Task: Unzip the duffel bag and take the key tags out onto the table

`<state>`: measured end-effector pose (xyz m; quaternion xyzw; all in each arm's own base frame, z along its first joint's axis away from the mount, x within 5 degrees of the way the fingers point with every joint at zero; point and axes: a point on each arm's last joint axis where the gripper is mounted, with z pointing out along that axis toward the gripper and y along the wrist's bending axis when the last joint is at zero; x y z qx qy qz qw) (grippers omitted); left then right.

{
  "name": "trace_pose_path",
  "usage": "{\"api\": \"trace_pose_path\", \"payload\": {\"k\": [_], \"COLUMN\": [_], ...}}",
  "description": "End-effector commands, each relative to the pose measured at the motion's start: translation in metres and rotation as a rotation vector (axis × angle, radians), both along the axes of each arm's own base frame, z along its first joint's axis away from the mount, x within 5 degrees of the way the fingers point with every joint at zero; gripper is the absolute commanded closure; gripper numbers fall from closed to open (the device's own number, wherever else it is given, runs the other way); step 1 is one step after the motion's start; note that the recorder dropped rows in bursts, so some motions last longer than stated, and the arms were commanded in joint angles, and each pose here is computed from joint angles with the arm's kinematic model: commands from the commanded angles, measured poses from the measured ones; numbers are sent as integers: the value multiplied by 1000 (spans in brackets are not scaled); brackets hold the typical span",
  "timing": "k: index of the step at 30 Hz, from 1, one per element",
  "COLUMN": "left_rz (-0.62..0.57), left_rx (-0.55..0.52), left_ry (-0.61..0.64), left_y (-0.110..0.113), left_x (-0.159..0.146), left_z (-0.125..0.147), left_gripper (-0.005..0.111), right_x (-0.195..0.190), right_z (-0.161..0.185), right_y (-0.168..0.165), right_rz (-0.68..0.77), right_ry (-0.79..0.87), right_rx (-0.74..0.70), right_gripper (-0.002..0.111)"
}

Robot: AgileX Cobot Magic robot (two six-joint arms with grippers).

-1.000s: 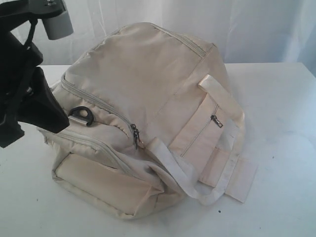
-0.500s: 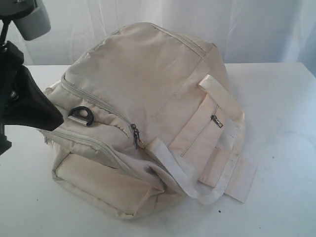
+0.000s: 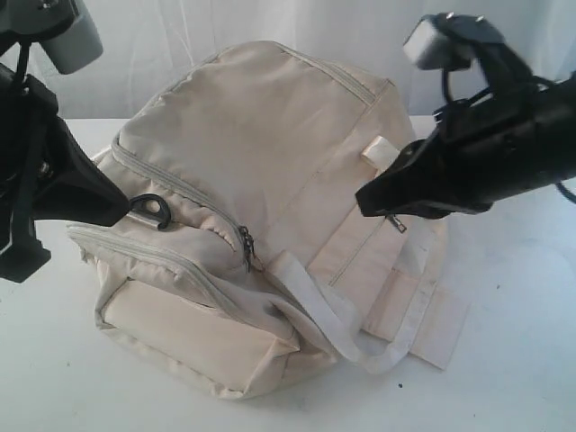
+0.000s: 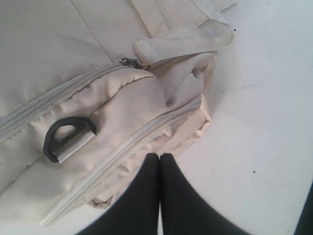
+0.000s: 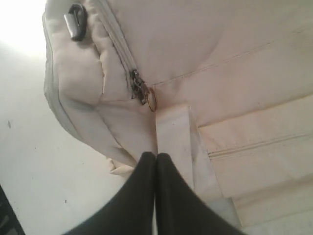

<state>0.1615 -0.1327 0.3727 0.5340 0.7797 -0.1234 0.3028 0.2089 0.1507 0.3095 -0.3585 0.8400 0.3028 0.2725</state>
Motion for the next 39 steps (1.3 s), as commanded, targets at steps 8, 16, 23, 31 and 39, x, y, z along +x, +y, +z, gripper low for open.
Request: {"api": "trace_pose_path", "payload": {"k": [8, 16, 23, 31, 39], "left_rz": [-15, -16, -16, -16, -16], "left_rx": [38, 35, 35, 35, 35], "left_ry": [26, 28, 28, 28, 28], "left_y": [3, 3, 3, 3, 3], "left_x": [-5, -5, -5, -5, -5], "left_z": [-3, -3, -3, -3, -3], "left_gripper": [107, 107, 107, 107, 107], "right_x": [24, 33, 38, 43, 41], "right_z": [-46, -86, -99, -116, -92], "right_y": [72, 82, 85, 87, 84], "right_rz": [171, 259, 249, 230, 132], "right_ry": [-146, -171, -157, -114, -111], "right_rx": [-90, -258, -276, -297, -235], "right_gripper": [58, 46, 36, 40, 108]}}
